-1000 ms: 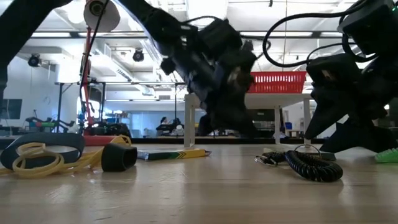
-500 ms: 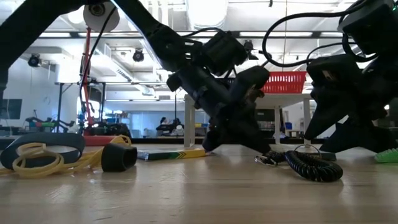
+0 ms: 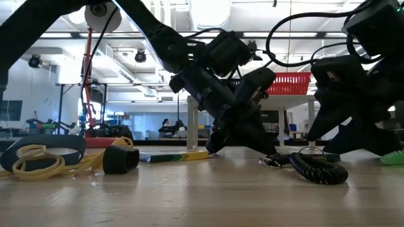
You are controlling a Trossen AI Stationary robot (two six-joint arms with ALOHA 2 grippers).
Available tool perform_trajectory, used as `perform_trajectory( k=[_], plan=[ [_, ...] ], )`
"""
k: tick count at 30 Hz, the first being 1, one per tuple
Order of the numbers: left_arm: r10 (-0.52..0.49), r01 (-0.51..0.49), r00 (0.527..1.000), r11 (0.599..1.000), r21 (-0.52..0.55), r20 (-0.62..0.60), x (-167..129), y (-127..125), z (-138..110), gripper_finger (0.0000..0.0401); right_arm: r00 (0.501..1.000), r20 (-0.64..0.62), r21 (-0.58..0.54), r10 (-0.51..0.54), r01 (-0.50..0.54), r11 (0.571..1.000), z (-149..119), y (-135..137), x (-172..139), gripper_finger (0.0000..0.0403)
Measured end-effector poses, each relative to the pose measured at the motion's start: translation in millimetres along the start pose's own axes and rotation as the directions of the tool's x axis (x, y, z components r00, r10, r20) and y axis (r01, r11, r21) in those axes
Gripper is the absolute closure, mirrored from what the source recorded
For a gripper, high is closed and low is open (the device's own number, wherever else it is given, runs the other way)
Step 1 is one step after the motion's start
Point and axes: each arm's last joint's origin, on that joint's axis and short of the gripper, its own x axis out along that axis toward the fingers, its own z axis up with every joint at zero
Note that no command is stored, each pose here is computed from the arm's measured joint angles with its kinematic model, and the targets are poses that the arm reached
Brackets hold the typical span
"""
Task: Pick & Place Office Desk Supplies
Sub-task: Put the right crayon box into the black basket on the shelf
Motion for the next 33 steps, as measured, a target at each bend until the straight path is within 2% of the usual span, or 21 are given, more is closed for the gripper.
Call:
perform_trajectory(
  k=[11, 23, 29, 33],
  plan=[
    [0.0, 0.0, 1.0, 1.0, 0.019, 0.001, -0.1, 0.2, 0.0, 0.0398, 0.996, 0.079, 0.012, 0.039, -0.04, 0.999, 6.8, 6.0, -8.1, 0.0209],
    [-0.009, 0.009, 1.0, 1.0, 0.026, 0.017, -0.9, -2.9, 4.1, 0.0398, 0.992, 0.087, -0.025, 0.091, -0.089, 0.996, 9.7, 12.1, -15.1, 0.0209],
    [-0.003, 0.0, 0.997, 0.999, 0.036, 0.074, -0.1, -4.1, 8.4, 0.0398, 0.998, 0.064, -0.062, 0.01, -0.006, 0.998, 7.3, 3.7, -12.6, 0.0211],
    [-0.007, 0.003, 0.996, 0.999, 0.044, 0.093, -0.1, -4.7, 10.0, 0.0398, 0.998, 0.06, -0.08, -0.037, 0.042, 0.996, 4.9, -2.0, -8.2, 0.0232]
  ],
)
